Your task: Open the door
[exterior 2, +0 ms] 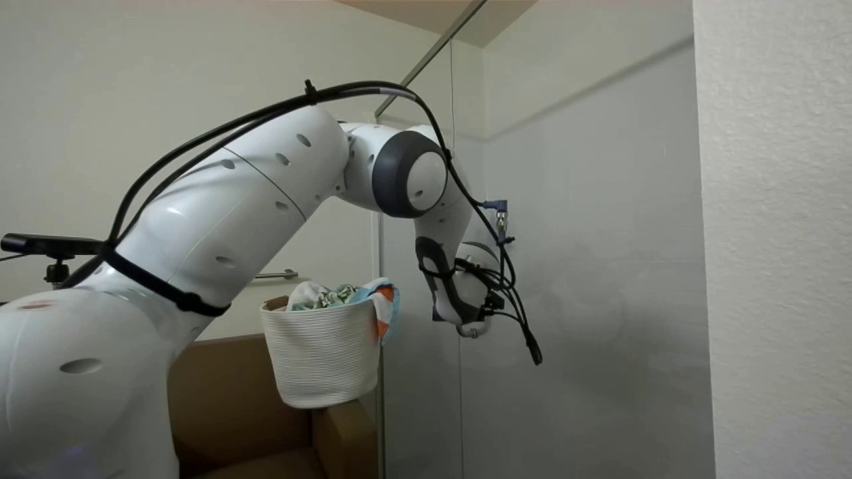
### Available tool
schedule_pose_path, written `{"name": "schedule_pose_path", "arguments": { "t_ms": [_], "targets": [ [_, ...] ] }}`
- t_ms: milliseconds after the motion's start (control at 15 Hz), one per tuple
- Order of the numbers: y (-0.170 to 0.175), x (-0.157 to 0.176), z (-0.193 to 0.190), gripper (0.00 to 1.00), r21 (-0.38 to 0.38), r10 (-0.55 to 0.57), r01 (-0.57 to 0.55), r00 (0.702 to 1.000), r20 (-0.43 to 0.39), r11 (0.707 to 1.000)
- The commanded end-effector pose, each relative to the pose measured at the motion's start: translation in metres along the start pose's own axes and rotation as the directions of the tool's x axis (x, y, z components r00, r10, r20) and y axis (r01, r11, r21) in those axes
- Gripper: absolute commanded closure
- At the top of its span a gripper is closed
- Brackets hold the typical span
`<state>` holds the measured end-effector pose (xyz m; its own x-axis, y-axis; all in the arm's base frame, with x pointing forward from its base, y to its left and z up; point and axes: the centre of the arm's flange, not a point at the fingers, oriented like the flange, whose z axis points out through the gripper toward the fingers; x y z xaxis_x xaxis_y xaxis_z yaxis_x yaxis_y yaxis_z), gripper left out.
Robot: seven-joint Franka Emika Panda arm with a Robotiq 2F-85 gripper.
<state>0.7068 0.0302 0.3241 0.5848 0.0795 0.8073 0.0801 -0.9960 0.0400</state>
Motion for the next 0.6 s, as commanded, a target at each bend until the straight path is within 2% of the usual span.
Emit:
{"name": "schedule_pose_path", "arguments": {
  "t_ms": [0, 200, 533],
  "targets": [
    [0.002, 0.018, 0.024, 0.00, 0.082, 0.013, -0.014, 1.000, 0.019, 0.997],
    [-0.004, 0.021, 0.034, 0.00, 0.150, 0.062, -0.064, 0.998, 0.018, 0.987],
    [-0.011, 0.028, 0.036, 0.00, 0.156, 0.077, -0.080, 0.997, 0.029, 0.984]
  ]
}}
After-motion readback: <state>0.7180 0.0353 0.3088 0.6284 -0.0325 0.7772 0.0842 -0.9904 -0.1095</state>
